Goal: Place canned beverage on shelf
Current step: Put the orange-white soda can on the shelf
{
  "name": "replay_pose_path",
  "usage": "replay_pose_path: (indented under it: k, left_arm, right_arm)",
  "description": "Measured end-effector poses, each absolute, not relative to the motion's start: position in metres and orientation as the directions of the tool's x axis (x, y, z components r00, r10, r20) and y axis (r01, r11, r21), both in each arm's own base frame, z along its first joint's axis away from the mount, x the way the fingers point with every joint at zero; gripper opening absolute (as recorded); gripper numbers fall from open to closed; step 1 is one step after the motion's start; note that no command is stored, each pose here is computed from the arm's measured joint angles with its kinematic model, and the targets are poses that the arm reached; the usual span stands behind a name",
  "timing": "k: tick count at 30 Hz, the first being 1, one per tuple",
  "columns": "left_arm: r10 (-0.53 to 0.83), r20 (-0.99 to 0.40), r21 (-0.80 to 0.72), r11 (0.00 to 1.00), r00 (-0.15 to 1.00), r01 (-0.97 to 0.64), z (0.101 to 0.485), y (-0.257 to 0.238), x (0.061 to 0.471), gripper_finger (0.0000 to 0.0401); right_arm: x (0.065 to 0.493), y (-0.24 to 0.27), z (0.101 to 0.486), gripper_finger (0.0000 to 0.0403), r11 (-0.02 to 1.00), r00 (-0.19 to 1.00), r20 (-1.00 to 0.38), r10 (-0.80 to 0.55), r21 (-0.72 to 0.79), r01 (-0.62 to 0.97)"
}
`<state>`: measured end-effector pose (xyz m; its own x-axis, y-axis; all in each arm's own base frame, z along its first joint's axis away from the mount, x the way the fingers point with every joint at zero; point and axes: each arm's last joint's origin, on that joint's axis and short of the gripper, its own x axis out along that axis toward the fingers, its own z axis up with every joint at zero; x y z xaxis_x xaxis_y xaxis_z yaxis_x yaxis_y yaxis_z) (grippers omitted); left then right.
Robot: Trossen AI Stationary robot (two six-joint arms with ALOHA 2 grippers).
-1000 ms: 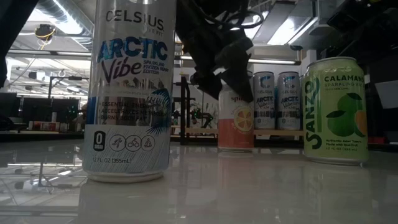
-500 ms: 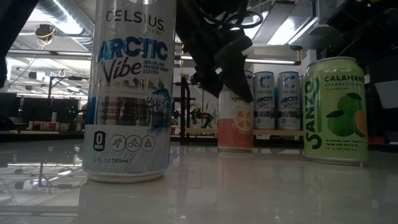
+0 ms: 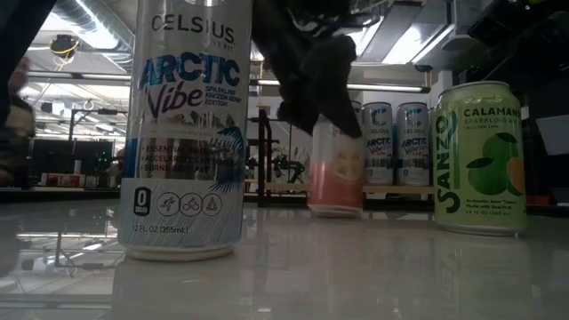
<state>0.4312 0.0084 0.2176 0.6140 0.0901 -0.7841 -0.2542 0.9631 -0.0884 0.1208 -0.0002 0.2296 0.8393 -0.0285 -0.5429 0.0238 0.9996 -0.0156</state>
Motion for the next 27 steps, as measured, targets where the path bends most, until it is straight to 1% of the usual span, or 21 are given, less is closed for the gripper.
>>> replay_pose_path:
  k: [2,10,14,18,27]
  left_arm:
    - [0.089,-0.793,-0.061,0.973,0.603,-0.224,0.228,0.008,0.432,0.0275]
    - [0.115,-0.756,0.021,0.988,0.644,-0.152,0.285,0.019,0.439,0.0275]
    - [0.131,-0.736,0.029,0.986,0.664,-0.163,0.307,0.031,0.439,0.0275]
    - [0.156,-0.714,0.068,0.986,0.683,-0.154,0.324,0.044,0.438,0.0276]
    - [0.197,-0.724,0.129,0.980,0.661,-0.151,0.352,0.077,0.425,0.0276]
  right_arm:
    - [0.121,0.000,0.230,0.0372,1.000,0.839,-0.543,-0.028,-0.016,0.024]
    - [0.121,0.000,0.230,0.0372,1.000,0.839,-0.543,-0.028,-0.016,0.024]
    - [0.121,0.000,0.230,0.0372,1.000,0.839,-0.543,-0.028,-0.016,0.024]
    - [0.121,0.000,0.230,0.0372,1.000,0.839,-0.543,-0.028,-0.016,0.024]
    - [0.121,0.000,0.229,0.0372,1.000,0.837,-0.546,-0.028,-0.016,0.024]
